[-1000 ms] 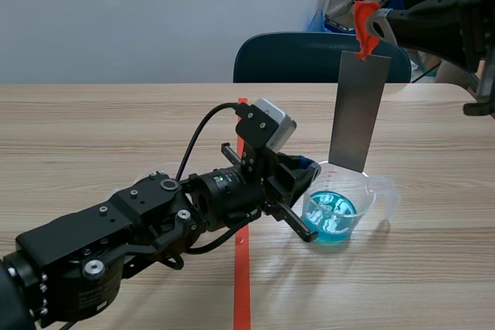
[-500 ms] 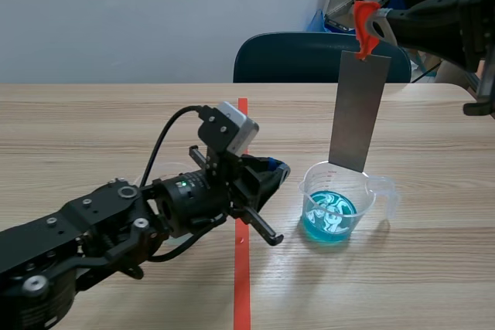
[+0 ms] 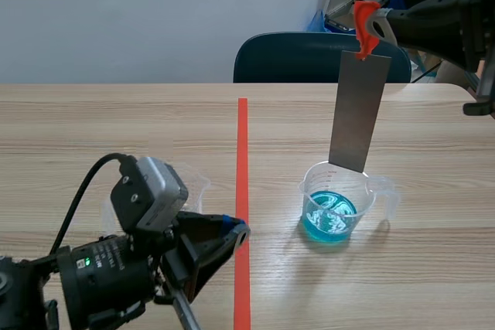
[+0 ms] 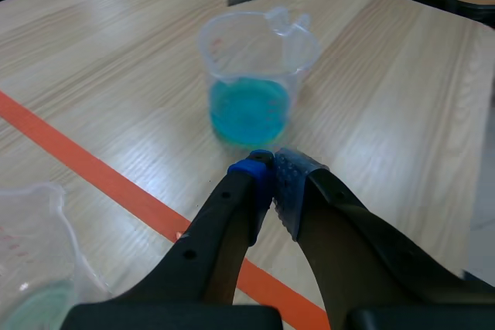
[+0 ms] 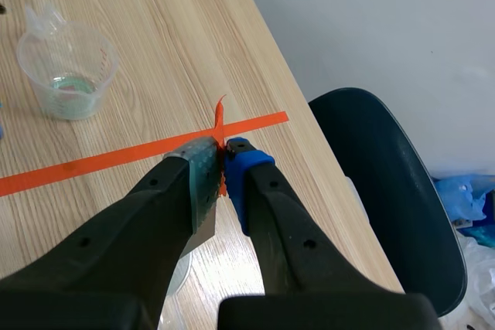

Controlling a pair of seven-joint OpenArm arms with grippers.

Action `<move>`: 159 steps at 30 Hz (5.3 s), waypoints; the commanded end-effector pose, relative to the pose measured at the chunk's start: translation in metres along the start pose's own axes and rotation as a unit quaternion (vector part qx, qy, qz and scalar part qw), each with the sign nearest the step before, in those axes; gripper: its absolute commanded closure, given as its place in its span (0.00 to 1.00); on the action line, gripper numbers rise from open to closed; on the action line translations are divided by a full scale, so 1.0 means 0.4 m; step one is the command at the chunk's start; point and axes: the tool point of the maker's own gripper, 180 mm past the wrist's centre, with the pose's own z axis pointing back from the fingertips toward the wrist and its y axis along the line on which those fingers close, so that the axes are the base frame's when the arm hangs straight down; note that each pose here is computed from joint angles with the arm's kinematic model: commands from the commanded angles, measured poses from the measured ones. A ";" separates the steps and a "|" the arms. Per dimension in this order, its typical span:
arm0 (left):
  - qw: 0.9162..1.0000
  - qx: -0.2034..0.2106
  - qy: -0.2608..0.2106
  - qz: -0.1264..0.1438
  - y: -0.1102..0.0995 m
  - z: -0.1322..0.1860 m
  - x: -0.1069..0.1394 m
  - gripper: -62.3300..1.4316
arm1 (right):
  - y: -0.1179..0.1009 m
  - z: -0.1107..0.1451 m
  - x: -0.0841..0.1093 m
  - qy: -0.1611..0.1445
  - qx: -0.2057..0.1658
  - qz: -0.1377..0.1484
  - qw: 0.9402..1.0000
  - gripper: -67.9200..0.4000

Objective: Do the redox reaction experiment

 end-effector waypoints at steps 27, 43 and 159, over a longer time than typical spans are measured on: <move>0.998 0.037 -0.043 0.007 0.003 0.006 0.063 0.00 | -0.013 0.008 0.022 -0.011 -0.003 0.012 1.000 0.98; 0.998 0.037 -0.042 0.007 0.003 0.006 0.062 0.00 | -0.013 0.008 0.023 -0.012 -0.003 0.012 1.000 0.98; 0.998 0.040 -0.046 0.005 0.006 0.002 0.068 0.00 | -0.007 0.009 -0.026 -0.053 -0.017 -0.001 0.998 0.98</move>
